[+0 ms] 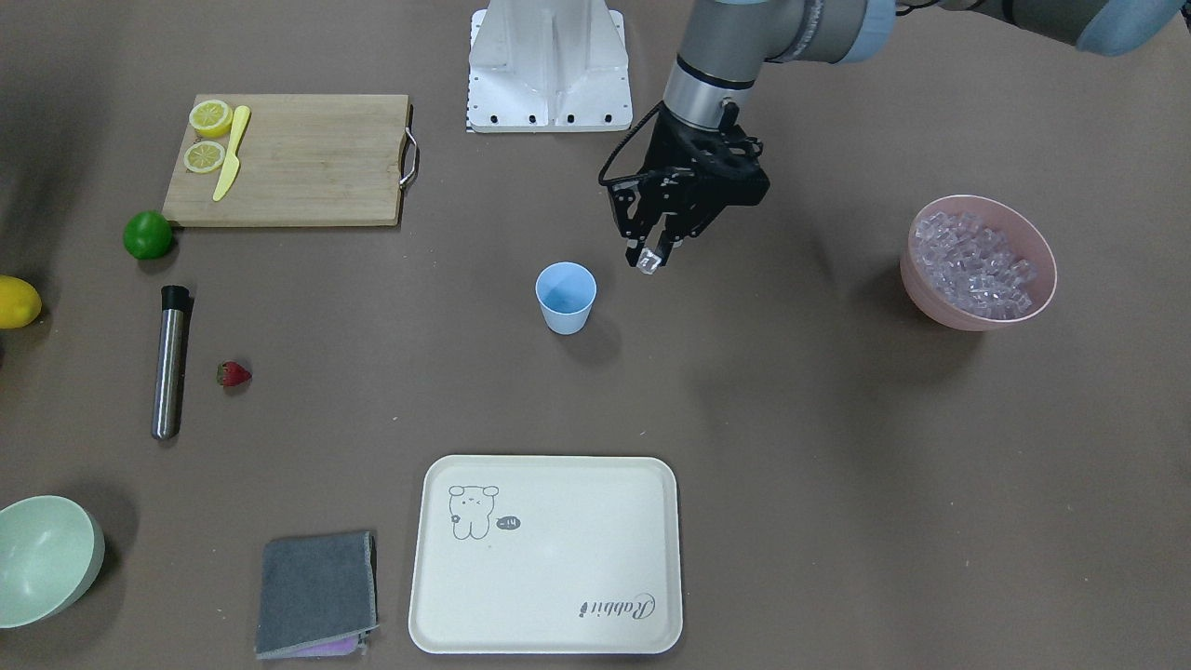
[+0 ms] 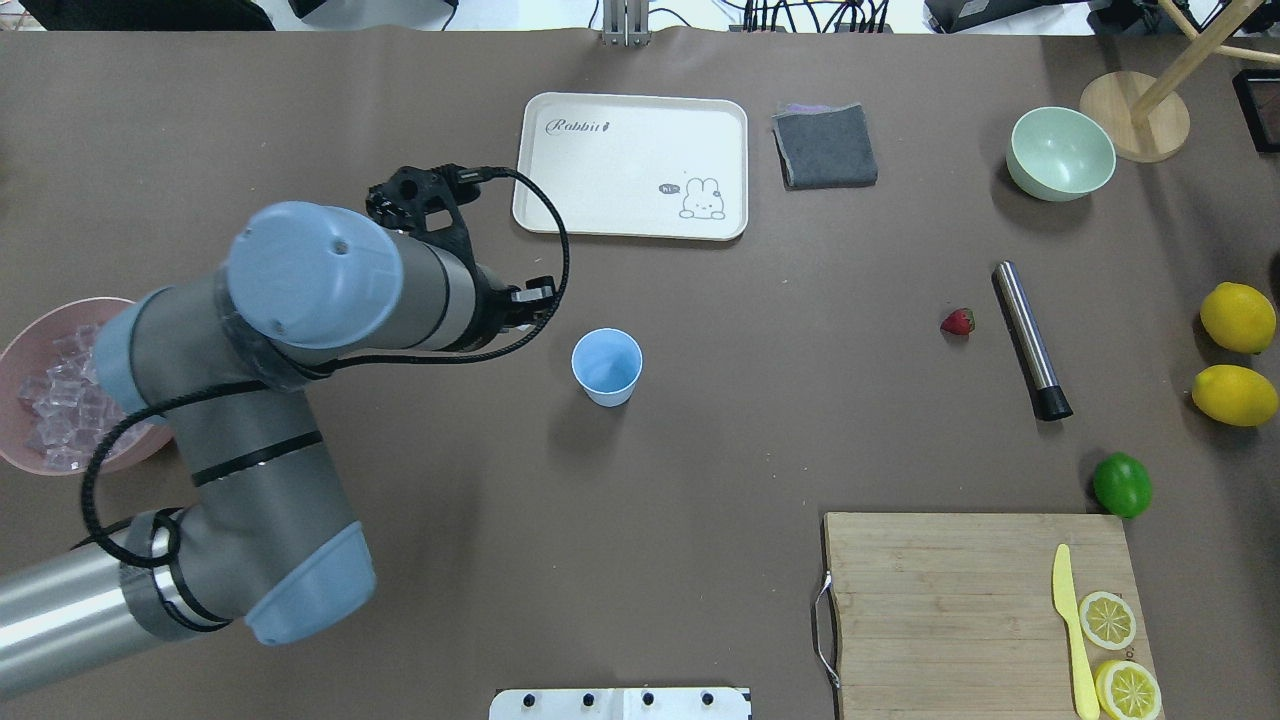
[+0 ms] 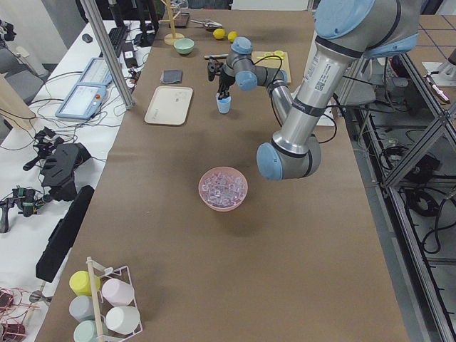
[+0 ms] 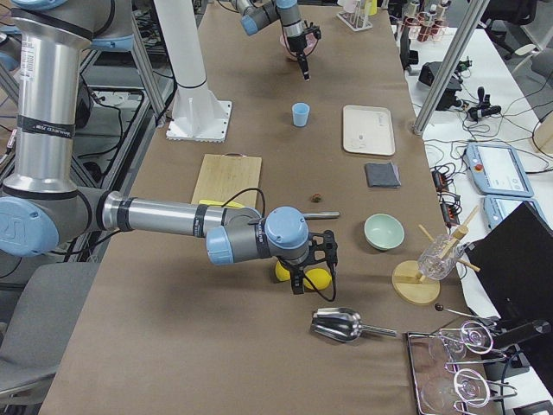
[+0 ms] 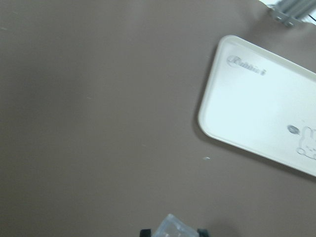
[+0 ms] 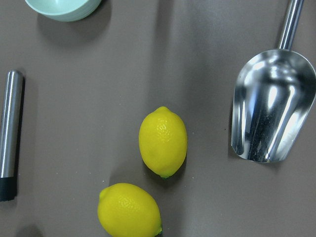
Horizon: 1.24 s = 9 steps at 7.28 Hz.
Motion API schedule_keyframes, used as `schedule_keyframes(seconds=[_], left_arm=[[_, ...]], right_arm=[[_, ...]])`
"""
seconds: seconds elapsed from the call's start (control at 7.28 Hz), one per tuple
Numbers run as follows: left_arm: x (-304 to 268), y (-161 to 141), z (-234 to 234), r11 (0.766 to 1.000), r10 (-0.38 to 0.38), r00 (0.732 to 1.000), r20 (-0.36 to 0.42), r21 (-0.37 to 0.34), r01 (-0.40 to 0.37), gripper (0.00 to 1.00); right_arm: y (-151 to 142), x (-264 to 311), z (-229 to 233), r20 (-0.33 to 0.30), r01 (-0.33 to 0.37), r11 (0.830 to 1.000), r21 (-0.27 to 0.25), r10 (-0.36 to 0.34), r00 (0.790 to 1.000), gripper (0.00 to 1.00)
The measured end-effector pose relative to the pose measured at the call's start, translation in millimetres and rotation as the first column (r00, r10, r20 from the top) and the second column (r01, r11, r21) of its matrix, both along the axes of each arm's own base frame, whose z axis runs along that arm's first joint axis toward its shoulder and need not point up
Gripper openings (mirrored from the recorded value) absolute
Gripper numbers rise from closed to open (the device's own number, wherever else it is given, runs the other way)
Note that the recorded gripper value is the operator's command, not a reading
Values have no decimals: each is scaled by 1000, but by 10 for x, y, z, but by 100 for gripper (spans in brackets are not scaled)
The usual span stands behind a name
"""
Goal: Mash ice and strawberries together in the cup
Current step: 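Carry the ice cube with the left gripper over the light-blue cup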
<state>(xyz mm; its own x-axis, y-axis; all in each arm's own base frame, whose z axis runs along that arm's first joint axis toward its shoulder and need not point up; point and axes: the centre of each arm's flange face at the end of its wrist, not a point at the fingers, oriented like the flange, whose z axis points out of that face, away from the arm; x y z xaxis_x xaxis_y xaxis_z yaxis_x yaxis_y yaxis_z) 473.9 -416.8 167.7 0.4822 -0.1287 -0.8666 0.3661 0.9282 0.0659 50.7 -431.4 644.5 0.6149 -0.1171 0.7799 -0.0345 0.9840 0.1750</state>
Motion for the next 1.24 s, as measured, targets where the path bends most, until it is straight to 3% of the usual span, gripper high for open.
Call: schedule_keyframes(seconds=[0.41,0.96,1.1,1.24], left_arm=[[577,33,-231,1000,-2,1000,23,22,2,0],[856,94,-191,1000,7,999,40,-3,-7,0],[907,74,-222,1000,4,999,39,-10,-4,86],[930,62,-237,1000,4,999,40,-11,-3,97]], right_arm=[[-1,0,-20,3,-12,1000,-11,12,1000,100],[-32,-1,-50,8,-27,999,-26,28,1000,100],[-36,-1,-48,7,-28,999,-26,28,1000,100],[-42,-1,-51,7,-28,999,-26,28,1000,100]])
